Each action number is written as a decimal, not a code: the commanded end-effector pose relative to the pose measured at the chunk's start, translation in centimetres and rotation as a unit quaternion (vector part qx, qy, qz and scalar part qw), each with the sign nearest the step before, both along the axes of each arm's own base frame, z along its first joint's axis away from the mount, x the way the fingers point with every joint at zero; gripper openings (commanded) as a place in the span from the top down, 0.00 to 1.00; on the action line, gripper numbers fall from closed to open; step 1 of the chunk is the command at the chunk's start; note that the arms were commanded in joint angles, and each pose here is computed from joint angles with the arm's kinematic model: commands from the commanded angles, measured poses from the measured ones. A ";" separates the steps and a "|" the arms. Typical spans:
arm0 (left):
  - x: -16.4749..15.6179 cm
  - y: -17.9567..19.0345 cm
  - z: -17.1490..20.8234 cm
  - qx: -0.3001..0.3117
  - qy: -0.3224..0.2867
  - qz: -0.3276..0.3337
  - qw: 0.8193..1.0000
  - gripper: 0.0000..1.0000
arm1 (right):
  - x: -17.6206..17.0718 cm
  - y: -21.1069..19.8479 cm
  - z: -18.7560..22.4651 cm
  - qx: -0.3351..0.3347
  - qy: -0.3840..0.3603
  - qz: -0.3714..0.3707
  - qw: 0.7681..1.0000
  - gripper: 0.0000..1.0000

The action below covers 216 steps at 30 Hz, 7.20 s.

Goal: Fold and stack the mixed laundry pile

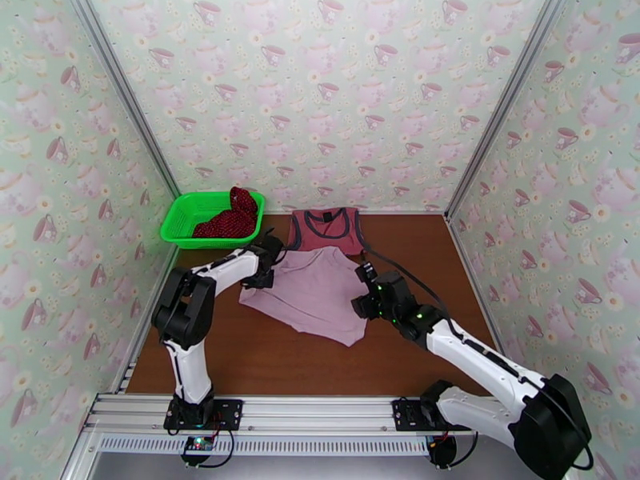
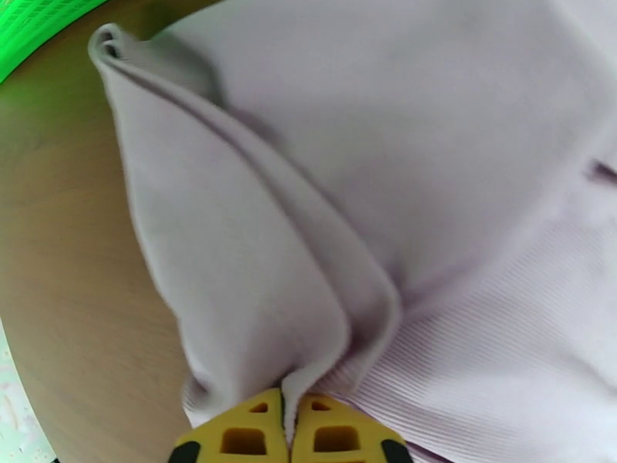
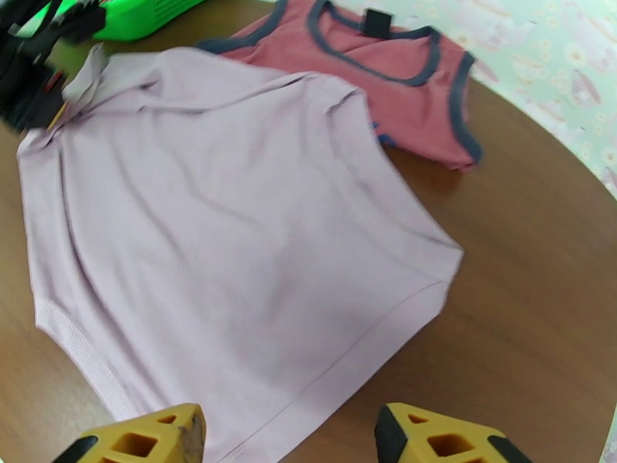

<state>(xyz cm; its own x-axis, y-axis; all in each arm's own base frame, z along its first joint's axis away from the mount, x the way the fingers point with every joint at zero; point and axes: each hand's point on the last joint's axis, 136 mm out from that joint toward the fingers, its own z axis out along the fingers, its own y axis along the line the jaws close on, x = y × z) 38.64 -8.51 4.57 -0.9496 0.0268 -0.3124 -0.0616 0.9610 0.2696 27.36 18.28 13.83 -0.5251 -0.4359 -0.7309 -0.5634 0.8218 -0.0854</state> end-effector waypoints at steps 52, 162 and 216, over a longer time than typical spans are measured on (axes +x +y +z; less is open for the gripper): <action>-6.3 7.7 9.5 -0.205 -0.139 0.171 0.954 1.00 | -5.7 2.6 -8.2 -0.369 -0.006 0.427 0.826 1.00; -15.6 1.5 -2.8 -0.387 -0.054 0.264 0.882 1.00 | -5.9 7.3 -9.1 -0.249 0.013 0.367 0.896 0.40; -16.5 3.0 2.9 -0.364 -0.094 0.287 0.881 1.00 | -13.4 5.0 -8.2 -0.262 0.126 0.506 0.812 1.00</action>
